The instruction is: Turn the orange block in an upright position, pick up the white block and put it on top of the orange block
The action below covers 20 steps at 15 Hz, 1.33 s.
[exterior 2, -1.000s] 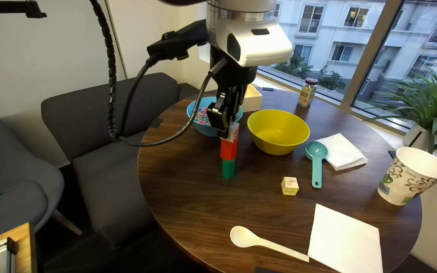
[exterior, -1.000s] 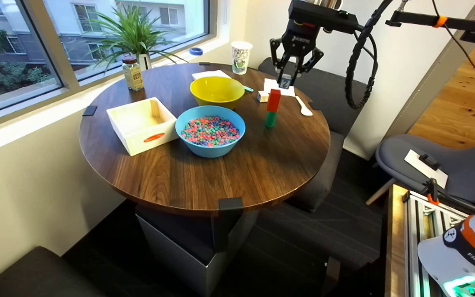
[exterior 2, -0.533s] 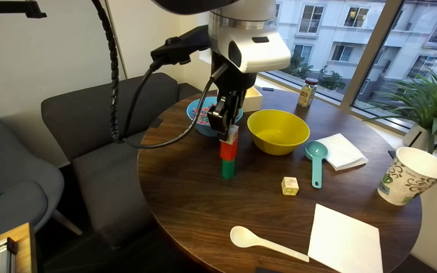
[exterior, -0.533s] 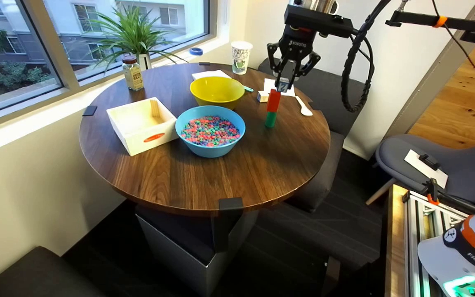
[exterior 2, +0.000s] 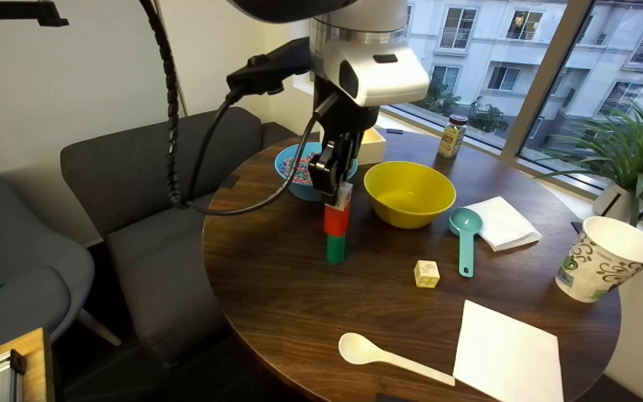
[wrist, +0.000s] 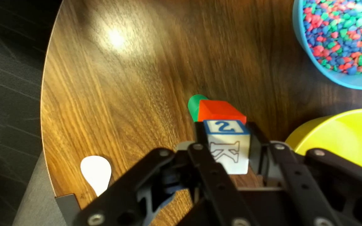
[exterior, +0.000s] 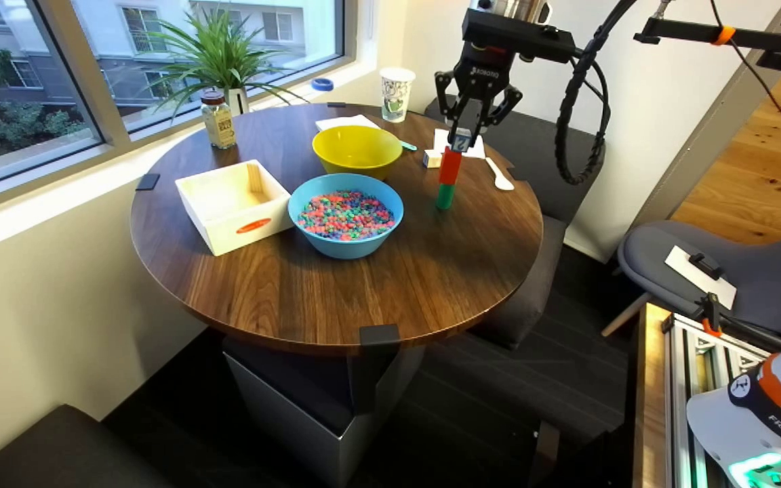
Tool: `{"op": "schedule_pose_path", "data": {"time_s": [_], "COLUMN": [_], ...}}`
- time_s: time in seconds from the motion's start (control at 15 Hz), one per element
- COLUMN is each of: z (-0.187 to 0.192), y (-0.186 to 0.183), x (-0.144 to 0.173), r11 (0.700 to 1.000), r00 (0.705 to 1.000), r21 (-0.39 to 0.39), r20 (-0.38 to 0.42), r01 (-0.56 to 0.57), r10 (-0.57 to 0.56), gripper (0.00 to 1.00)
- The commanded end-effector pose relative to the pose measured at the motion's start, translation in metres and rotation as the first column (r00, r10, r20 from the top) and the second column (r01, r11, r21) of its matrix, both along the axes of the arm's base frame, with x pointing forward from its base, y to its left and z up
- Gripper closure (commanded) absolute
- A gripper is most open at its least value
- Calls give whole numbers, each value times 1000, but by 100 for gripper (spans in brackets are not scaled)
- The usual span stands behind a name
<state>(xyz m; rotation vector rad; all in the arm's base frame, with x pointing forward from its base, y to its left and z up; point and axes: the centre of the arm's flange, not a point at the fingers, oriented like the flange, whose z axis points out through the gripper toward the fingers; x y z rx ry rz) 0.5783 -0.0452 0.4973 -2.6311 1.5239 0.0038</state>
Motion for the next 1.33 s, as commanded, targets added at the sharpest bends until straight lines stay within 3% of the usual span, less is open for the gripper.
{"op": "schedule_pose_path", "data": {"time_s": [0.0, 0.47, 0.53, 0.6, 0.73, 1.0, 1.27], "z": [1, 1, 0, 0, 0, 5, 26], "y": [7, 11, 11, 11, 11, 11, 11], "x": [6, 7, 7, 7, 7, 7, 9], "r11": [1000, 1000, 1000, 1000, 1000, 1000, 999], "r00": [1000, 1000, 999, 999, 999, 1000, 1000], "r21": [11, 6, 5, 2, 3, 0, -24], "r20": [-19, -26, -27, -26, -29, -21, 11], "r01": [16, 17, 18, 19, 21, 23, 22], "r10": [-16, -17, -17, -19, -21, -23, -22], "gripper": [91, 91, 73, 41, 34, 2, 0]}}
